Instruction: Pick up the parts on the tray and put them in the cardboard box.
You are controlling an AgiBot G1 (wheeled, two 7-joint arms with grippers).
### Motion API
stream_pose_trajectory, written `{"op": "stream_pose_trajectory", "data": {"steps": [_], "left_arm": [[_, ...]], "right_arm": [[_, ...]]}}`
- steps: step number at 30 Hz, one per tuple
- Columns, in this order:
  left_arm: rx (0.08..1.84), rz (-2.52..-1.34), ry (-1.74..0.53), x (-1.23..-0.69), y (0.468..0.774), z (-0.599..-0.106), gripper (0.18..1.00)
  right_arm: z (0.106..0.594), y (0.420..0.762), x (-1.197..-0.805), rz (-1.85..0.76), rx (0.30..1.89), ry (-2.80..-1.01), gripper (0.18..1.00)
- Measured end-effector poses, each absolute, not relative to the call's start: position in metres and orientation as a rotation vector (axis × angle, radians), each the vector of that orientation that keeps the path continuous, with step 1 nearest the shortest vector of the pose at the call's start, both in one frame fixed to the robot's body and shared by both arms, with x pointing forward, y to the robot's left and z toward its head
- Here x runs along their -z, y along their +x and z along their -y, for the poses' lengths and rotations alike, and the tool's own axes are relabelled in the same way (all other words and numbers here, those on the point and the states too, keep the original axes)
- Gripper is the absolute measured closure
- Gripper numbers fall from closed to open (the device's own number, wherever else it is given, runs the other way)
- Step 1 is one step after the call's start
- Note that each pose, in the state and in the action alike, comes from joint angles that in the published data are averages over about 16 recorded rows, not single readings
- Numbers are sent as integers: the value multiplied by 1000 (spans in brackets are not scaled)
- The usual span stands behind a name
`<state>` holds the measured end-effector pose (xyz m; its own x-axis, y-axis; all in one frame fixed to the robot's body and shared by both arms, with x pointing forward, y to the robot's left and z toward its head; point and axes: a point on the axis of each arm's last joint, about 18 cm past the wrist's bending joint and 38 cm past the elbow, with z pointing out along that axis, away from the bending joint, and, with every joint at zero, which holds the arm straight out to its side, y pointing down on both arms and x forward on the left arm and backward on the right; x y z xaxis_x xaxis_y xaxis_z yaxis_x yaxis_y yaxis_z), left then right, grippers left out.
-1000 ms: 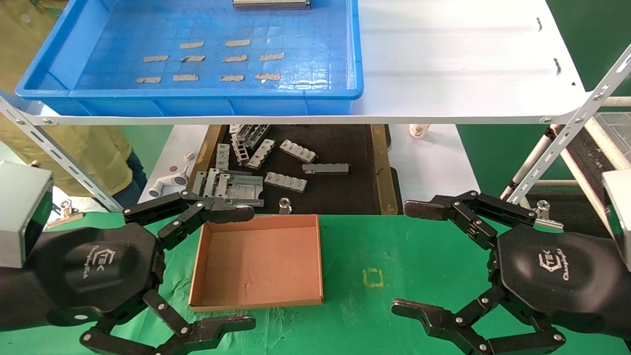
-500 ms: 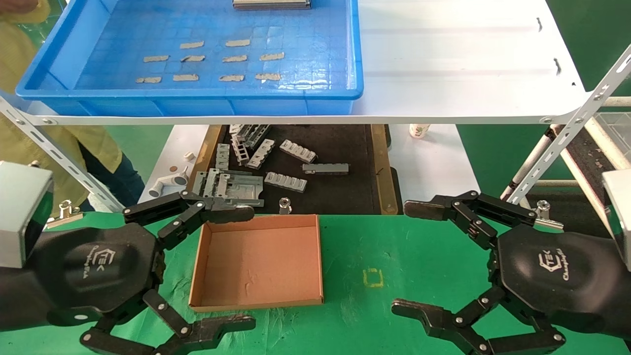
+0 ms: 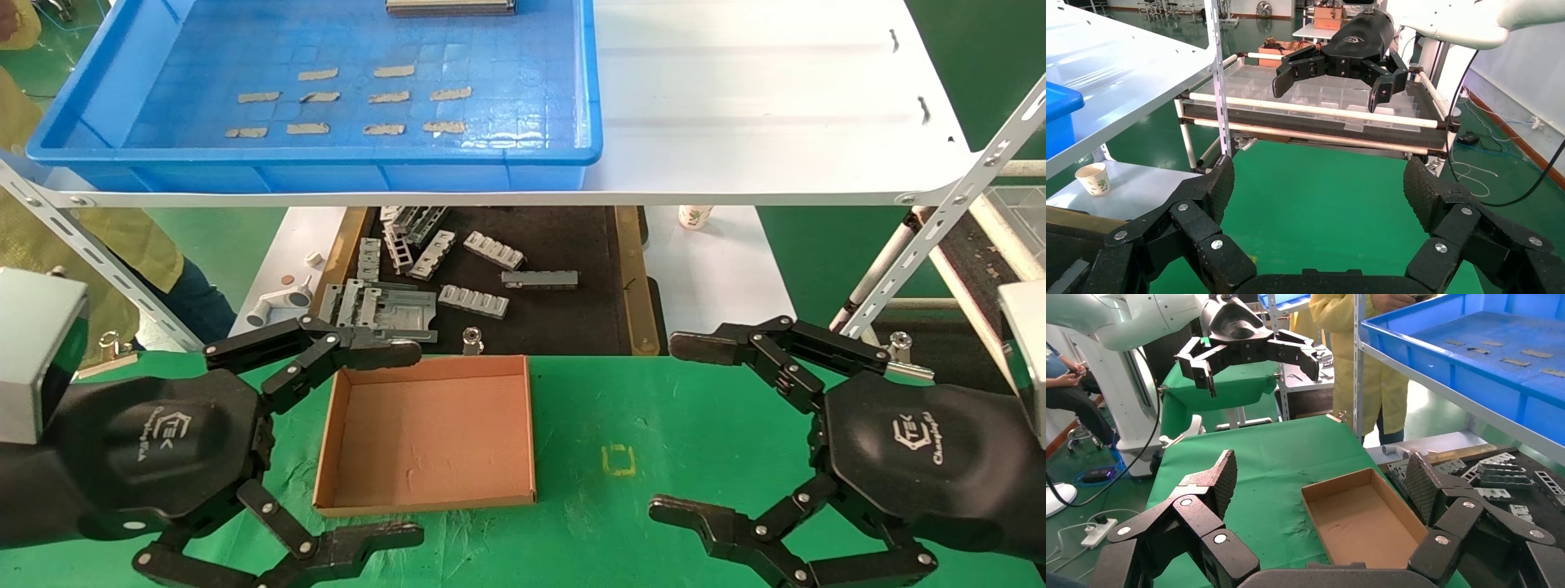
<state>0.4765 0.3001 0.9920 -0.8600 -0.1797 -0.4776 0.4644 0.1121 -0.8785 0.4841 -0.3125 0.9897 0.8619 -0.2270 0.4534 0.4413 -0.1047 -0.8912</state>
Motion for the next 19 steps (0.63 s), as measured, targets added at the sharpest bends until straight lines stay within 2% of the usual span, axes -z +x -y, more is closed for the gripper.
{"op": "stream_pose_trajectory", "data": {"steps": [19], "left_arm": [[1798,-1924,276,-992,476,-300,184]], "right_arm": [[312,484,-990,173,568,-1580,178]]}}
